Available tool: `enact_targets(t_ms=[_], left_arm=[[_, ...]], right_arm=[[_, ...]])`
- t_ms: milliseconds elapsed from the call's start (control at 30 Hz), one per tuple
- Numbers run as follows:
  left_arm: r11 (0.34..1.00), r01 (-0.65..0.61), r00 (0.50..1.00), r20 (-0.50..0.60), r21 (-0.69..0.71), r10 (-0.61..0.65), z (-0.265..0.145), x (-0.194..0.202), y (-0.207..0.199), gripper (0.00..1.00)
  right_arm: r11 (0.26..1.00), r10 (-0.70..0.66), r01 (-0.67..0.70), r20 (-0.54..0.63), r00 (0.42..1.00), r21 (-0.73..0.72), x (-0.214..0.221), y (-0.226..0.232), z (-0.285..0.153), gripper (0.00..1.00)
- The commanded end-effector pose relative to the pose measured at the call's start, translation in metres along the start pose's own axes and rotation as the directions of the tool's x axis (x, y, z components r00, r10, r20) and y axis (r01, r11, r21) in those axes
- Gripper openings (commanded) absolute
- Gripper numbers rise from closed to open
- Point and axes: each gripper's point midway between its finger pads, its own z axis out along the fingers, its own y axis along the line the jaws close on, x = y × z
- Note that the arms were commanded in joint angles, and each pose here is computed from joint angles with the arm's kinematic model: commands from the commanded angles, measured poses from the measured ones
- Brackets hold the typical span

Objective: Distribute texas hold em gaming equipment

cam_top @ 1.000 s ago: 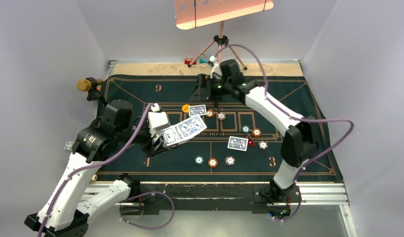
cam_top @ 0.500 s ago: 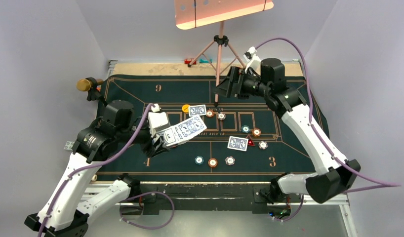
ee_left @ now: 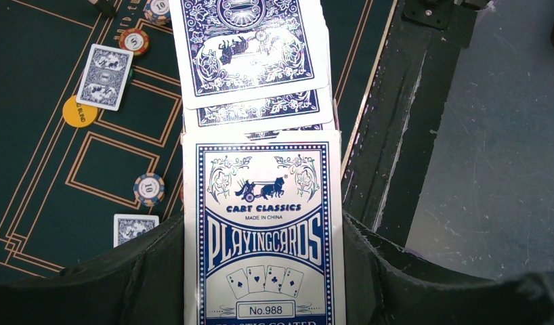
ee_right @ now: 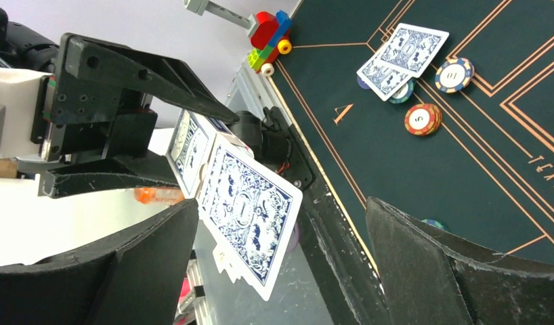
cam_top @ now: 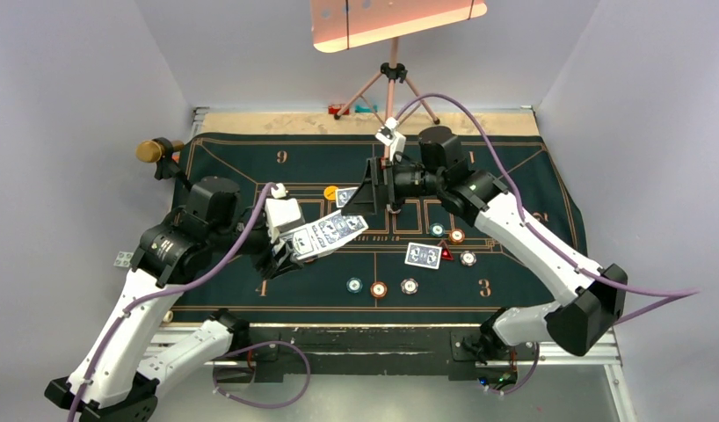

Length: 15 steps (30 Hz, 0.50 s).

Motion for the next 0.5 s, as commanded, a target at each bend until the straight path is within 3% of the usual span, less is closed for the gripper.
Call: enact_targets(t_ms=[0,467], left_arm=[[0.999,-0.034,0.998,0.056,-0.010,0.034,-0.002,-0.016,0.004,0.00],[1.000,-0.029,0.998,0.058,-0.010,0.030,-0.002,-0.018,0.004,0.00]], right_arm=[[0.996,-0.011,0.012,0.005,1.000,-0.088,0.006,0.019,0.001,0.98],[0.998,0.031,-0.031,-0.008,0.999,-0.047,0.018,0.015,0.016,0.98]])
